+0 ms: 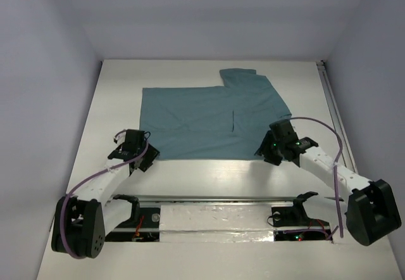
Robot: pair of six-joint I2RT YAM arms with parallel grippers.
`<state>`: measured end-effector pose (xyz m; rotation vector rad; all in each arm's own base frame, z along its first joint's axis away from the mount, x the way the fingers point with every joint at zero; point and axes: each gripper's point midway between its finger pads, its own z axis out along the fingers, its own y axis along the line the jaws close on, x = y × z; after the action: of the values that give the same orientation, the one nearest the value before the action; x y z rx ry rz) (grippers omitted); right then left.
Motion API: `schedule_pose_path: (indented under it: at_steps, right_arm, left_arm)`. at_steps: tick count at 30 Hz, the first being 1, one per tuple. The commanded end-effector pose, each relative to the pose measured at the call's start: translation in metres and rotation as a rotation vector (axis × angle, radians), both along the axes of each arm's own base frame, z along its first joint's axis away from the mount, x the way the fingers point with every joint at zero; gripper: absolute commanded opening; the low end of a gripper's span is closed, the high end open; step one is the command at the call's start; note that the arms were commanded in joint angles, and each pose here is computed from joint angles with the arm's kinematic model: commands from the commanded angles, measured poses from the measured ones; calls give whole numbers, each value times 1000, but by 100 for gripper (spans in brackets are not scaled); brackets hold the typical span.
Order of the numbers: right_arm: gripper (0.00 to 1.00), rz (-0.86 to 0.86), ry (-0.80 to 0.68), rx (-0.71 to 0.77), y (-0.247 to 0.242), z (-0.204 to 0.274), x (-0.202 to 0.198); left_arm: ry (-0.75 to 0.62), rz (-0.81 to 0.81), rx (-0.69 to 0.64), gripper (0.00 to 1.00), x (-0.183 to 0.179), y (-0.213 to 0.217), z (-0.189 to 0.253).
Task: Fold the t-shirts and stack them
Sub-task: Fold the flattened tshirt in 1/3 of the way
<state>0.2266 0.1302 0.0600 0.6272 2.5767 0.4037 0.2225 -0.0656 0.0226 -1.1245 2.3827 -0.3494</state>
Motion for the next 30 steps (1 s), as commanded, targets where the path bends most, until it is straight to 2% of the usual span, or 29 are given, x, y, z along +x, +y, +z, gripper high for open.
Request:
schedule_pose_path:
  at_steps: [1,10,13,18,19,20,22,28,29,30]
  right_arm:
    - [57,-191,8,4,-34,-5,1]
    - [58,-313,52,57,-43,-25,3]
    - [56,-364,51,67,-46,-31,7]
    - [42,-411,77,80,-48,-40,6]
    - [40,-419,76,76,-49,-40,6]
    - [34,-430,68,77,-50,-39,6]
    - [33,-458,51,62,-57,-39,8]
    - [41,-458,59,48,-57,-47,14]
    - [38,-458,62,47,-57,-49,14]
    - [27,-459,64,48,-57,-51,15]
  left_arm:
    - [-40,27,3,46,22,3,6]
    - [-33,9,11,42,20,5,-1]
    - [-36,0,9,31,21,4,-1]
    - [-29,-16,-2,19,19,1,-1]
    - [-29,-16,-4,15,18,1,-1]
    - [-32,-21,1,11,19,1,0]
    - [-17,-31,7,2,18,1,-3]
    - [18,-45,58,0,20,8,-7]
    - [15,-45,57,0,20,7,-7]
    - [14,-45,56,0,20,7,-7]
